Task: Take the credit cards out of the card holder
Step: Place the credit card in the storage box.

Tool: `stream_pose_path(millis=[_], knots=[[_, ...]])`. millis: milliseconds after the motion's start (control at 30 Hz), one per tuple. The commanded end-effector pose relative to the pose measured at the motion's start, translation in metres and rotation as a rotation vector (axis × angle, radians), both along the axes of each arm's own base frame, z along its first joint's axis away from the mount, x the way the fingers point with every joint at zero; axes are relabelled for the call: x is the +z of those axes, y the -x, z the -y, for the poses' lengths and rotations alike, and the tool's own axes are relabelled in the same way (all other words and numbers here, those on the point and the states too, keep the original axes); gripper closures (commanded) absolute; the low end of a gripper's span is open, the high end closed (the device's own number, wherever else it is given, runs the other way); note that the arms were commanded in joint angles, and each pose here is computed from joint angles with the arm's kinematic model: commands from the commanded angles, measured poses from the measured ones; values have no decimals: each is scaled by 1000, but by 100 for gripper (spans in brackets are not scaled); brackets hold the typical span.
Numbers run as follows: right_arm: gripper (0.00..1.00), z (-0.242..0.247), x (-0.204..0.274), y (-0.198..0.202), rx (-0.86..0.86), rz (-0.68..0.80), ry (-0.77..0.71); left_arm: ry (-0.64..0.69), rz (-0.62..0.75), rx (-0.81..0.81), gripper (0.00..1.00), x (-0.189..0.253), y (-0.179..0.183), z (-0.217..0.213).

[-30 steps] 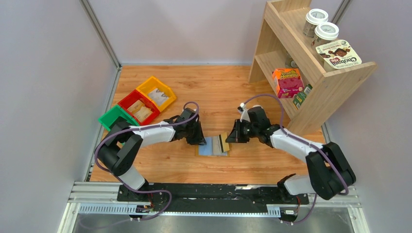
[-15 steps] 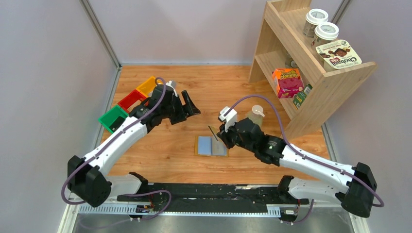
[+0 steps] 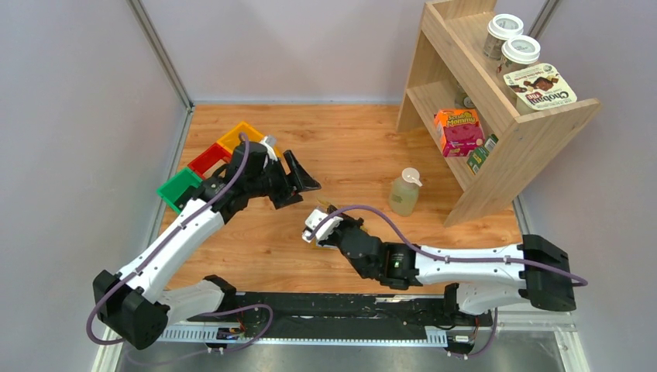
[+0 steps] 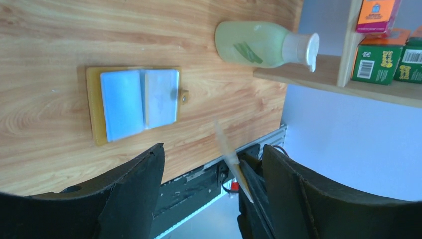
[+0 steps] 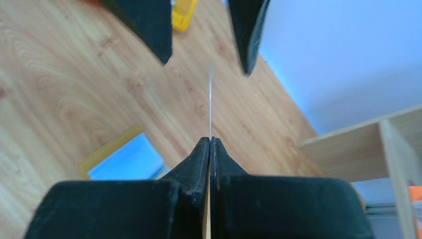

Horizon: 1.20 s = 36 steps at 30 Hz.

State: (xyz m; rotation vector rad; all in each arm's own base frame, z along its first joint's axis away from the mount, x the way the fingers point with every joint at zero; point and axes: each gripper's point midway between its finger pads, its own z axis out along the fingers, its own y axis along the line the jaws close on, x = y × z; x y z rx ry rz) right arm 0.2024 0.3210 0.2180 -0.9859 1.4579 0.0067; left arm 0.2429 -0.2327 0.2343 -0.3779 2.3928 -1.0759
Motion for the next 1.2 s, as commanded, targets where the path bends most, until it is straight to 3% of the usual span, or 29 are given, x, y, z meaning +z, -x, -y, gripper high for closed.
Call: stream_pose_path(millis=[0,100,233,300,433,500,567,633,900,967,1167], knots=[[100,-1,36,-5,-110,194,-29,87,-27,-22,24,5,7,11],[100,-11,33,-2,-109,237,4,104,-29,-25,27,4,7,13],[100,-18,31,0,-108,261,10,107,-28,-31,39,3,7,14],[100,-20,28,0,-103,261,20,109,-19,-26,54,4,7,13],[100,-21,23,1,-104,251,20,94,30,-16,99,5,5,8],[95,-21,21,1,-105,227,-1,74,66,-24,100,5,3,6],[70,-24,18,2,-97,169,-46,53,100,-35,100,2,0,5],[53,-23,15,2,-86,98,-90,24,144,-42,100,0,-2,1],[6,9,5,-13,-87,-228,-280,-81,311,13,100,-17,-21,-31],[0,17,-8,-16,-88,-374,-323,-135,338,57,100,-25,-27,-46],[0,31,-24,-20,-96,-673,-460,-297,414,182,100,-45,-41,-91]])
